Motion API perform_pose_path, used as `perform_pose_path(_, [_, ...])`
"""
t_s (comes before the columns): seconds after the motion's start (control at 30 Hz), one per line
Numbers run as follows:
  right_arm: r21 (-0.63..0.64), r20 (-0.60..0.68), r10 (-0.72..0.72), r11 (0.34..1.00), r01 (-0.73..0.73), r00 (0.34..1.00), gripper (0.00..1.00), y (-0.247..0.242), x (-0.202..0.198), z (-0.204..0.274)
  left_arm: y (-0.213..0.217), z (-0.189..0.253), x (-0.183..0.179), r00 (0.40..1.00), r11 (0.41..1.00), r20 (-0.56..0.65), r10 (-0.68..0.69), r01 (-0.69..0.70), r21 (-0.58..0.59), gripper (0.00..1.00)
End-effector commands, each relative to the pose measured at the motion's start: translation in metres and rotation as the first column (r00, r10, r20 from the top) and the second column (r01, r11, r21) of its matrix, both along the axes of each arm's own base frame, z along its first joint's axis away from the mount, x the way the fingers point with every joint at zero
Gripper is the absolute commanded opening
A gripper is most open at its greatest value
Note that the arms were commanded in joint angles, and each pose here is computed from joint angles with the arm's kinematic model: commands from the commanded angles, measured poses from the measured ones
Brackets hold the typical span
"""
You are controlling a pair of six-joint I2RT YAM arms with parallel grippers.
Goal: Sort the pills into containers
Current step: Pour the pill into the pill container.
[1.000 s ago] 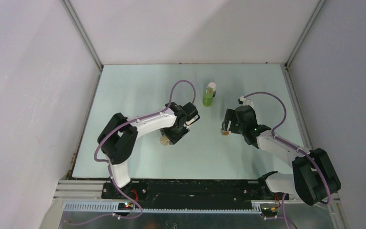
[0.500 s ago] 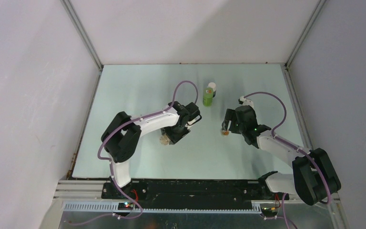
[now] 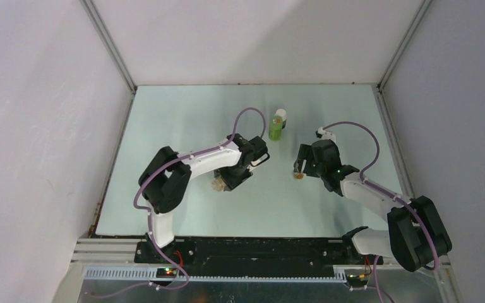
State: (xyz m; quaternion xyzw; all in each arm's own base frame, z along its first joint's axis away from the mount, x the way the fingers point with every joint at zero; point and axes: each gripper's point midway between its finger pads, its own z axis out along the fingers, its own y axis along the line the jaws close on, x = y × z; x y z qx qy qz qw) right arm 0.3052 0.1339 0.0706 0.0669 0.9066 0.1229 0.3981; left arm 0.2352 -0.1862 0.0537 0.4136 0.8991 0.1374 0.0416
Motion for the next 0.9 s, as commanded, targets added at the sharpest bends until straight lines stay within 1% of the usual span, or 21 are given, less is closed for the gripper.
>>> perform_pose_path(0.0, [0.024,0.028,-0.013,1.0,0.012,1.0,0.79,0.0017,0.0057,0.0089,-0.0001,0.0082,0.0054,0.999,0.999,0.024,-0.032,0.031,0.045,0.0])
perform_pose_path(0.33, [0.023,0.025,-0.014,1.0,0.014,1.0,0.79,0.0017,0.0057,0.0076,-0.0013,0.0119,0.0069,0.999,0.998,0.034,-0.04,0.038,0.054,0.0])
perform_pose_path(0.67, [0.024,0.023,-0.014,1.0,0.013,1.0,0.79,0.0016,0.0056,0.0074,0.0019,0.0126,0.0083,0.998,0.993,0.035,-0.053,0.049,0.109,0.0])
perform_pose_path(0.87, [0.024,0.023,-0.013,1.0,0.013,1.0,0.79,0.0017,0.0055,0.0074,-0.0026,0.0125,0.0071,0.998,0.993,0.032,-0.063,0.059,0.1,0.0])
